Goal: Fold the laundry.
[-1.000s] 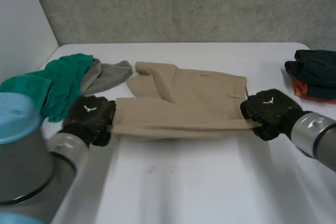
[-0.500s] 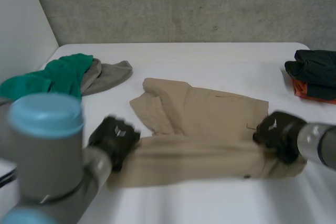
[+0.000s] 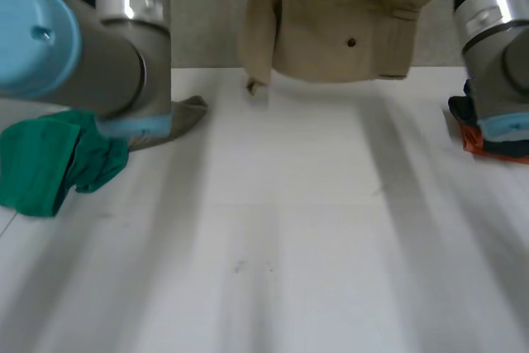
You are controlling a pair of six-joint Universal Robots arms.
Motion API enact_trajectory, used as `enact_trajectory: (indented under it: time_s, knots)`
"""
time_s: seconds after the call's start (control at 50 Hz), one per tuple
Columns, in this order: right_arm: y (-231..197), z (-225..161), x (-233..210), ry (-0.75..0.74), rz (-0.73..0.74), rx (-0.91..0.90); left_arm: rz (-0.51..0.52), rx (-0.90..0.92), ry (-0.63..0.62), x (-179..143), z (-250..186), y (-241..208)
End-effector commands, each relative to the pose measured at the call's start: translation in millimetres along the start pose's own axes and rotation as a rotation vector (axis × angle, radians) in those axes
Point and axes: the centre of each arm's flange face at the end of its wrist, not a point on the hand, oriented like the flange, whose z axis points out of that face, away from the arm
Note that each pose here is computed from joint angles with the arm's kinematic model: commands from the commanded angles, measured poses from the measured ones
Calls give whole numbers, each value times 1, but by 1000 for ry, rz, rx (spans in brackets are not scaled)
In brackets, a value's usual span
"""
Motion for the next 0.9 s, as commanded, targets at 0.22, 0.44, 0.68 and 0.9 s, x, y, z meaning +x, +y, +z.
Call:
enact_trajectory:
  time_s: [0.22, 0.44, 0.68, 0.9]
  knots:
    - [74, -90, -139, -463, 118, -325, 23, -440, 494, 82, -171, 94]
    - [49, -133, -110, -659, 132, -512, 57, -561, 610, 42, -207, 65]
    - [14, -216, -70, -1047, 82, -785, 169, -777, 934, -24, -288, 6]
    - [15, -242, -73, -1114, 9, -761, 127, -800, 999, -28, -299, -17]
